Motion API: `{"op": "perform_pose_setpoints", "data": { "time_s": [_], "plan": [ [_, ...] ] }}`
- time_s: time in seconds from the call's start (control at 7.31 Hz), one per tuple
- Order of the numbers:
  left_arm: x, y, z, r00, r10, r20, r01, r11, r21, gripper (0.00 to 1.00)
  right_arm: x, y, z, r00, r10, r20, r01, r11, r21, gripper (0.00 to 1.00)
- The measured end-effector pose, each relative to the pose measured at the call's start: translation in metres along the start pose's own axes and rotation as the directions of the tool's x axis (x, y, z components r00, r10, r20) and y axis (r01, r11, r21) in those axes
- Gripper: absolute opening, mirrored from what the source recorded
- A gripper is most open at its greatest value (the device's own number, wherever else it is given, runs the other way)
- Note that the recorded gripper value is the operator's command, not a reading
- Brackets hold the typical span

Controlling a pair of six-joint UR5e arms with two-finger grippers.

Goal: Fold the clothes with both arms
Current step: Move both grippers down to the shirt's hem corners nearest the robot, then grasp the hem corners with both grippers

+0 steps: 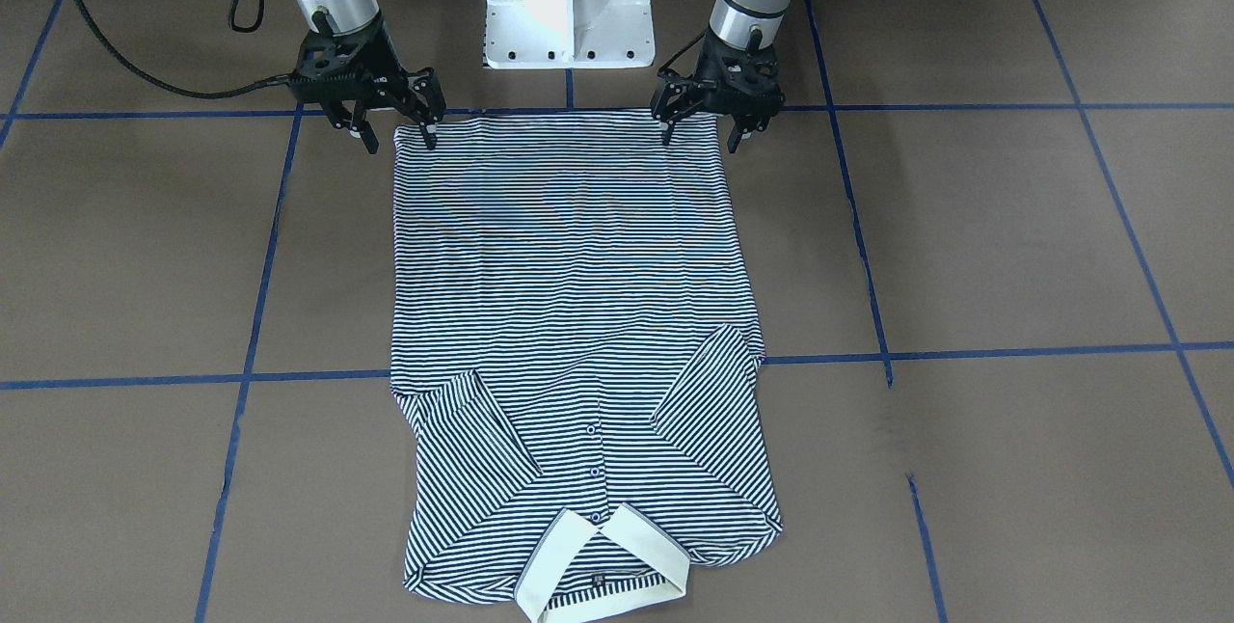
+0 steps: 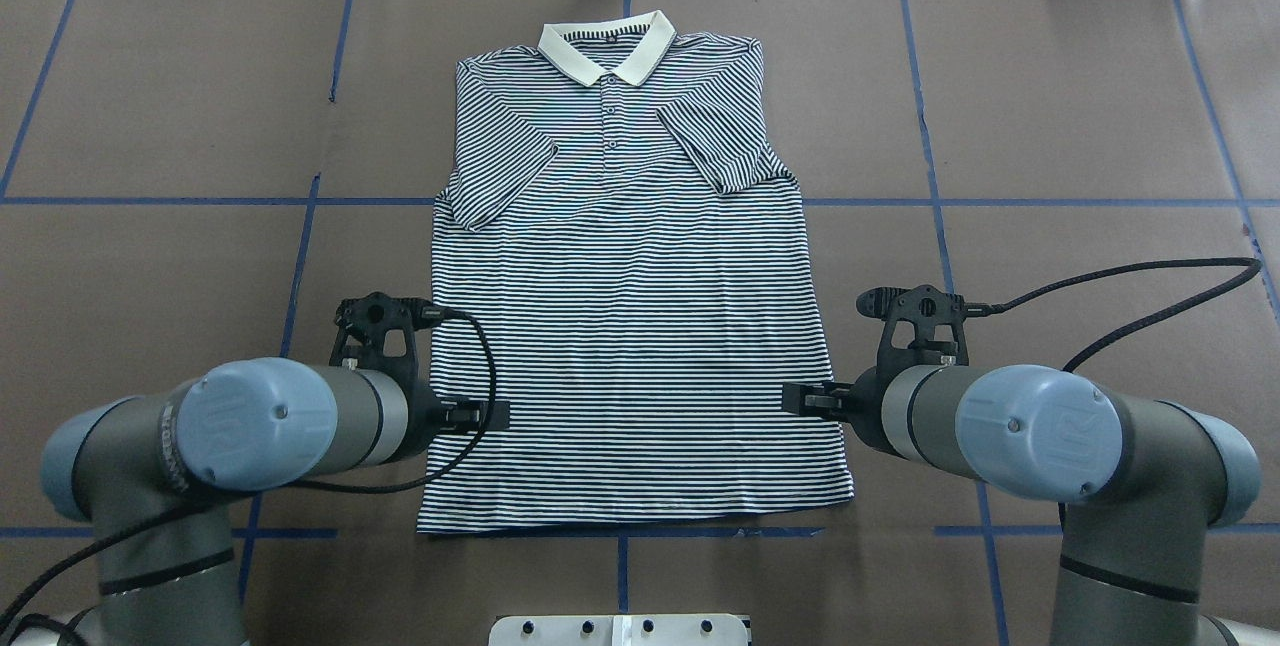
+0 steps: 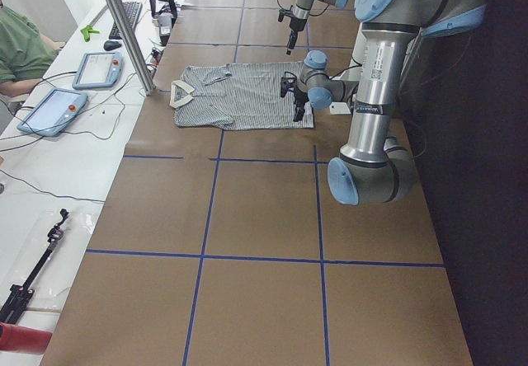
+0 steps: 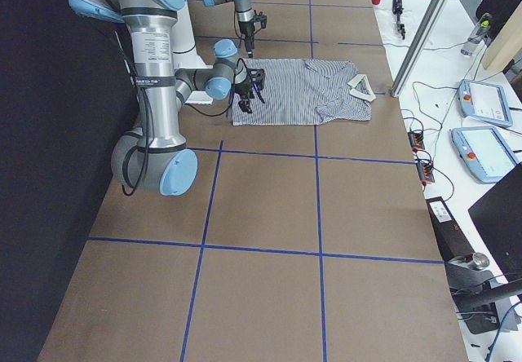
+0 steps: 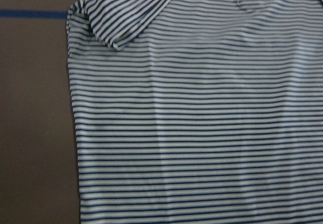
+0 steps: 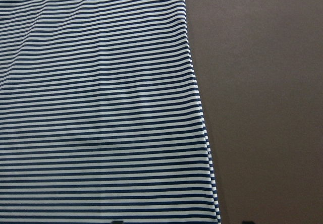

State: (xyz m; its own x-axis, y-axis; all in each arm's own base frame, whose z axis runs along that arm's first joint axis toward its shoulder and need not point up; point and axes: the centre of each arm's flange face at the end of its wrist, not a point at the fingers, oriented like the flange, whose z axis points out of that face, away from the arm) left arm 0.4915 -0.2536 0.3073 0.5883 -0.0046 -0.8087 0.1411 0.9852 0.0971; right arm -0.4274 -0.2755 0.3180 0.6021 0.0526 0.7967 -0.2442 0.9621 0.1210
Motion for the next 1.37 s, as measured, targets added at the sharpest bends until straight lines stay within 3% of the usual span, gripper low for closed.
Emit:
{"op": "perform_pose_setpoints", "data": {
  "time_s": [0.41,1.23,1.37],
  "plan": [
    [-0.003,0.047,0.015,0.996,-0.089,0.032,0.090,0.996,-0.018,0.52,0.002,0.003,-0.003,1.000,-0.003,0.002,0.003,1.000,0.001,0.83],
    [-0.010,0.052,0.023,0.994,-0.087,0.059,0.088,0.996,-0.021,0.52,0.003,0.003,-0.002,1.000,-0.004,-0.002,0.004,1.000,0.002,0.83],
    [-0.011,0.053,0.025,0.994,-0.086,0.062,0.087,0.996,-0.022,0.38,0.003,0.003,-0.002,1.000,-0.004,-0.003,0.004,1.000,0.002,0.83]
  ]
}}
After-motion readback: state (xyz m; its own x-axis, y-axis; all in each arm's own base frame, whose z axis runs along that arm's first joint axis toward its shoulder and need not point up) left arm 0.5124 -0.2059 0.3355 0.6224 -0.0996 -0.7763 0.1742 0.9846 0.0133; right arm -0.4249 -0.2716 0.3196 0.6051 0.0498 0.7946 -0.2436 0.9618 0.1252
